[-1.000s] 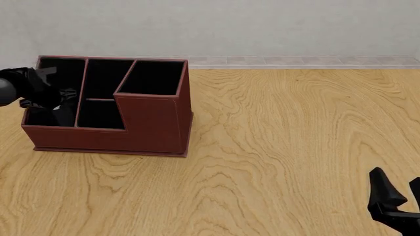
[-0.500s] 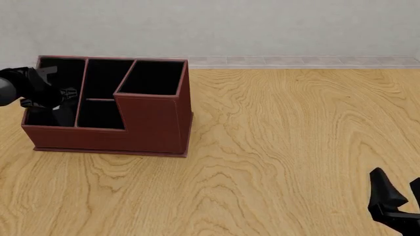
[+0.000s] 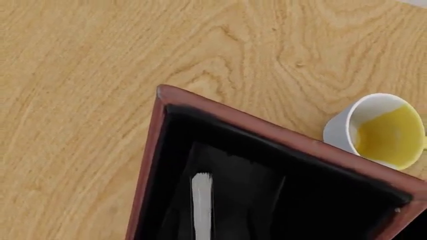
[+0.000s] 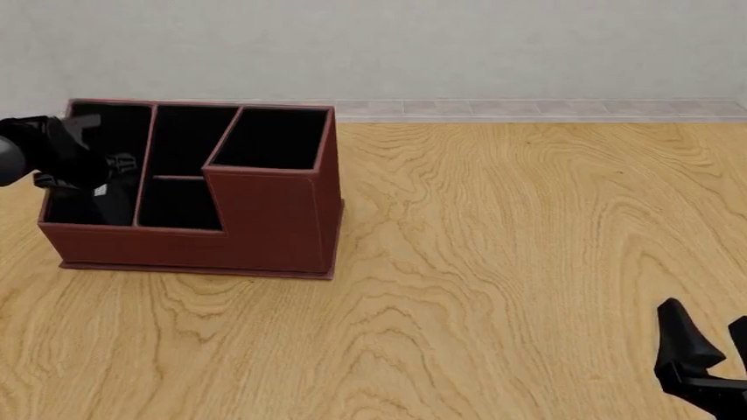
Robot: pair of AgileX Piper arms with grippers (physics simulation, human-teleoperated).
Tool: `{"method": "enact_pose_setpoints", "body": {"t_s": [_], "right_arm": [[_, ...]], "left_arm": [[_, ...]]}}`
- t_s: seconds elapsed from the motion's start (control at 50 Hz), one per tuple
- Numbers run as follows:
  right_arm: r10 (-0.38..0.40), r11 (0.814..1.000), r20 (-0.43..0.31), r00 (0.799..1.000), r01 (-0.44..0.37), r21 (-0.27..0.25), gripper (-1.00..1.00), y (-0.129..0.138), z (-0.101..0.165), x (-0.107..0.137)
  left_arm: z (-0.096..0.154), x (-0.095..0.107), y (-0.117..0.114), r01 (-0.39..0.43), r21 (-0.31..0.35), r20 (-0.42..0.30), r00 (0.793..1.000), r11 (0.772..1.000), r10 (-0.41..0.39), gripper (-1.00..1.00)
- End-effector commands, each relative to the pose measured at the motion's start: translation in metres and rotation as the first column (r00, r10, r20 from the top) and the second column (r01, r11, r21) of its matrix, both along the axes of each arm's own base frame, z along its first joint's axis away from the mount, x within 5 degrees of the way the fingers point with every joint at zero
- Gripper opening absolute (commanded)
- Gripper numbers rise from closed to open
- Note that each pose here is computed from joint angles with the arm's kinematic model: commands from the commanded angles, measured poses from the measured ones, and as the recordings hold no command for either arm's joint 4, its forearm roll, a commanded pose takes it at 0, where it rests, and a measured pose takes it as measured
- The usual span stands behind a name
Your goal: Pick up the book and place it in the left compartment of the caddy.
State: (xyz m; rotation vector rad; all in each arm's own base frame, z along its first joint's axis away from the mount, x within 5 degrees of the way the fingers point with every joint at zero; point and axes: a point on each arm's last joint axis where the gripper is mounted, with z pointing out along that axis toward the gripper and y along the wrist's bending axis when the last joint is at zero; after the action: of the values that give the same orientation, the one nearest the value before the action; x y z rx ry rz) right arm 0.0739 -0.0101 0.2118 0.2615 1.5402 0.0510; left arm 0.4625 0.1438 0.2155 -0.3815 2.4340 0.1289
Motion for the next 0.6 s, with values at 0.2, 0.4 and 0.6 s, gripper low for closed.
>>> {"method": "enact_pose_setpoints", "body": {"t_s": [0.2,0.4,0.6], "right_arm": [[0.002,1.0,0.001,1.0,-0.002,0.0,1.0,0.0,0.0,-0.001],[0.002,1.0,0.004,1.0,-0.002,-0.001,1.0,0.0,0.0,-0.002],[0.0,1.0,0.007,1.0,0.0,0.001,1.0,0.0,0.001,-0.002]], "left_arm": [[0.016,-0.007,0.001,0.004,0.017,0.028,1.0,1.0,-0.005,1.0],[0.022,-0.014,0.004,0.007,0.032,0.039,0.999,0.999,-0.008,1.0],[0.025,-0.013,-0.003,0.018,0.031,0.041,0.999,0.999,-0.02,1.0]]}}
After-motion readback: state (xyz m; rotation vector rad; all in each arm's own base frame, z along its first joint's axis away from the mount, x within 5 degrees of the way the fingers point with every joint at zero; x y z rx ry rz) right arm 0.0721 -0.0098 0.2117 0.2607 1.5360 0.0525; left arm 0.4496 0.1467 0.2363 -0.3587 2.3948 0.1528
